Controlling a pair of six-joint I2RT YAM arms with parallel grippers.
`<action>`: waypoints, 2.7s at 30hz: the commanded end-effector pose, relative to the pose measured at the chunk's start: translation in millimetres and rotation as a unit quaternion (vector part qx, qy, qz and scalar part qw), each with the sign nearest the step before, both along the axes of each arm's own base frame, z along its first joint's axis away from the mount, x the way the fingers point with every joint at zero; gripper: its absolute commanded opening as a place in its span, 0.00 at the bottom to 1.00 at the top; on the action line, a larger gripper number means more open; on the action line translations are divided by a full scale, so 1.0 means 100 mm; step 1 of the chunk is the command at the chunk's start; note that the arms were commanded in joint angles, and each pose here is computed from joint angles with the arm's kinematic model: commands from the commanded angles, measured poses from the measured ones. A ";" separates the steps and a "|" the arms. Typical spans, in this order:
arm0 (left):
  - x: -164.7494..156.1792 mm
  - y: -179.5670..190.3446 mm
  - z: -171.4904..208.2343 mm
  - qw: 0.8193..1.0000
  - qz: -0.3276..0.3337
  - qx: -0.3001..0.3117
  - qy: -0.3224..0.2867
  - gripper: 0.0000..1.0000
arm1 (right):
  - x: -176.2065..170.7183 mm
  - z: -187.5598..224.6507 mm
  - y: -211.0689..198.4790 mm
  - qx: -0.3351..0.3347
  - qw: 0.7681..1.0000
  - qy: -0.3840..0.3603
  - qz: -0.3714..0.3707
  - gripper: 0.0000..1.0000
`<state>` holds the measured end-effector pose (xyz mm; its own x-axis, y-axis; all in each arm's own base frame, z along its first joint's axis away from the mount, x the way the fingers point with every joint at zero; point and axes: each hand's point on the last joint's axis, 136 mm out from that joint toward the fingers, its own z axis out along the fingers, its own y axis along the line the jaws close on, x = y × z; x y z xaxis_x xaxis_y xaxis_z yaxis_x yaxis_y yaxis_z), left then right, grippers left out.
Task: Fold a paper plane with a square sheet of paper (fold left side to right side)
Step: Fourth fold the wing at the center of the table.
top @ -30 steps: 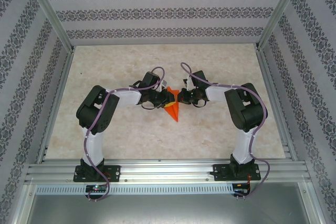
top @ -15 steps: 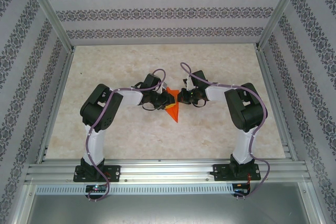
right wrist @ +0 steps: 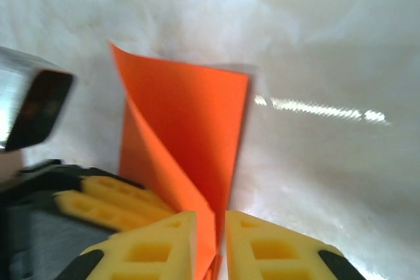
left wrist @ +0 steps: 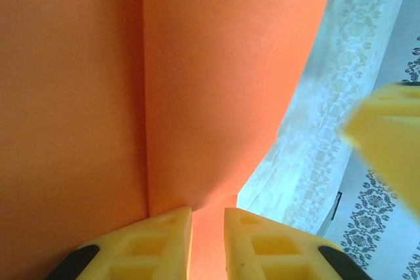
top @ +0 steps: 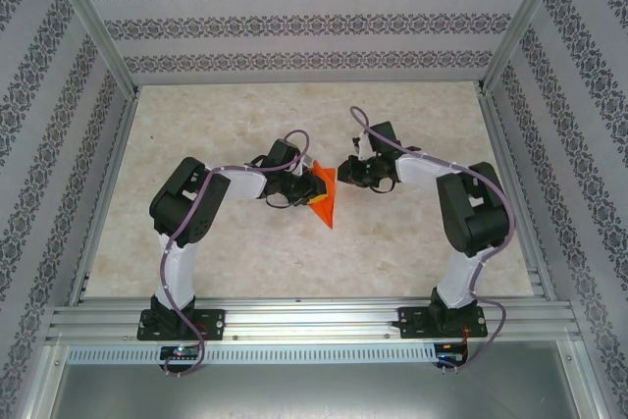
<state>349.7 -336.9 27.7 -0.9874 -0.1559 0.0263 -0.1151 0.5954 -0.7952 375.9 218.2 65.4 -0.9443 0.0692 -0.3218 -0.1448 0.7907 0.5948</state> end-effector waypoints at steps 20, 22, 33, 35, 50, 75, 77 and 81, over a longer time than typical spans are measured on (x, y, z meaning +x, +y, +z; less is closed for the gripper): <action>-0.09 0.10 -0.30 0.999 0.023 0.038 0.024 0.22 | -1.13 -0.14 0.65 0.053 0.994 0.026 0.088 0.15; -0.10 0.10 -0.29 0.999 0.022 0.038 0.023 0.22 | -1.08 -0.16 0.63 0.038 0.995 0.022 0.085 0.15; -0.10 0.11 -0.30 0.999 0.021 0.040 0.023 0.21 | -1.08 -0.35 0.50 -0.005 0.996 0.042 0.075 0.15; -0.10 0.11 -0.30 0.999 0.020 0.040 0.023 0.21 | -1.09 -0.37 0.49 -0.006 0.996 0.044 0.074 0.15; -0.10 0.11 -0.29 0.999 0.020 0.042 0.022 0.21 | -1.12 -0.52 0.36 -0.013 0.996 0.064 0.054 0.15; -0.03 0.15 -0.28 0.998 0.023 0.046 0.018 0.21 | -1.27 -0.76 0.26 -0.048 0.991 0.109 0.052 0.15; 0.04 0.18 -0.25 0.998 0.027 0.046 0.014 0.21 | -1.33 -0.81 0.21 -0.062 0.989 0.121 0.050 0.13; 0.18 0.18 -0.16 0.999 0.026 0.047 0.002 0.22 | -1.45 -0.91 0.11 -0.088 0.985 0.143 0.049 0.10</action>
